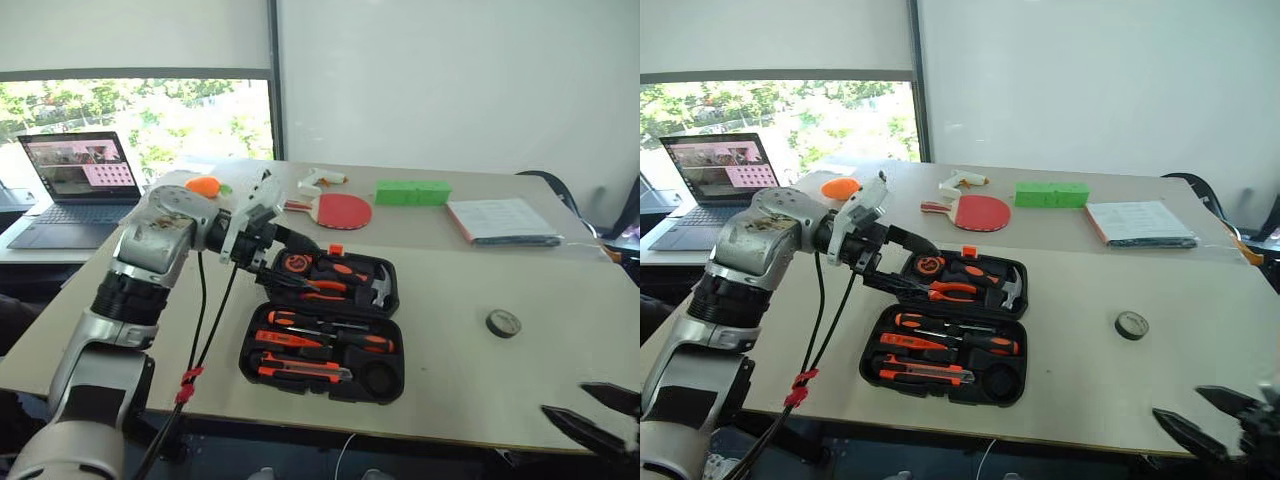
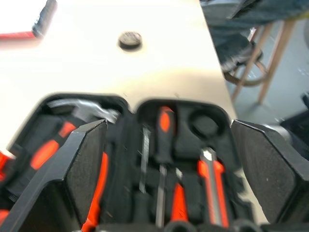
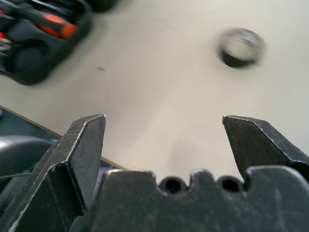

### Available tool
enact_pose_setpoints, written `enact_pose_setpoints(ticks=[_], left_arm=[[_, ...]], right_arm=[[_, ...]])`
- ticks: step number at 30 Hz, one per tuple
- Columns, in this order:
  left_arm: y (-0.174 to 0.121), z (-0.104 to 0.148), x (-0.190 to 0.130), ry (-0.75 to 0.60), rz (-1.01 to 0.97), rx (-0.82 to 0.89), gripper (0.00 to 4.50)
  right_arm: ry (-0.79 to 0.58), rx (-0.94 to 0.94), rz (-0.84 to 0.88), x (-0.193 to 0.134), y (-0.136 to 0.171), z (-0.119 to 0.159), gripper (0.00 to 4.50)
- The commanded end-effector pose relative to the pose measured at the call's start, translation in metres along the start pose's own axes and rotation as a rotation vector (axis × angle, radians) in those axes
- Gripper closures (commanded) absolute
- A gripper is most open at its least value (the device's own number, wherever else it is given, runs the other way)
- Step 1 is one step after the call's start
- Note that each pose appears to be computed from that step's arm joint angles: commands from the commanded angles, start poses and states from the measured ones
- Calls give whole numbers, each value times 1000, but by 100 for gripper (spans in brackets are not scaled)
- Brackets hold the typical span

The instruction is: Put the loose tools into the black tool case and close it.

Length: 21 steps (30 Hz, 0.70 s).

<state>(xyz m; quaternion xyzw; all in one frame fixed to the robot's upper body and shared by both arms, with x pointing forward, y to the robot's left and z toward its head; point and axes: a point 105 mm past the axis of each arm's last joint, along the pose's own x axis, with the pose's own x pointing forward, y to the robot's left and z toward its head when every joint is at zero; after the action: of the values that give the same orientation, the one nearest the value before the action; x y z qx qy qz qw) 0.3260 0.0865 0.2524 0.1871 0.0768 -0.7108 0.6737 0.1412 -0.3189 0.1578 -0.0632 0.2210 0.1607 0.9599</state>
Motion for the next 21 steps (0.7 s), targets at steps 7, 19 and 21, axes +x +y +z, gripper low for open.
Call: enact_pose_setpoints(ticks=[7,19,21], left_arm=[[-14,44,-9,-146,-30,105,8],[-25,45,-20,-175,30,99,8],[-27,44,-21,-172,36,102,8]], right_arm=[[16,-239,95,67,-22,43,0],[210,-340,87,174,-51,56,0],[243,-348,112,181,-51,52,0]])
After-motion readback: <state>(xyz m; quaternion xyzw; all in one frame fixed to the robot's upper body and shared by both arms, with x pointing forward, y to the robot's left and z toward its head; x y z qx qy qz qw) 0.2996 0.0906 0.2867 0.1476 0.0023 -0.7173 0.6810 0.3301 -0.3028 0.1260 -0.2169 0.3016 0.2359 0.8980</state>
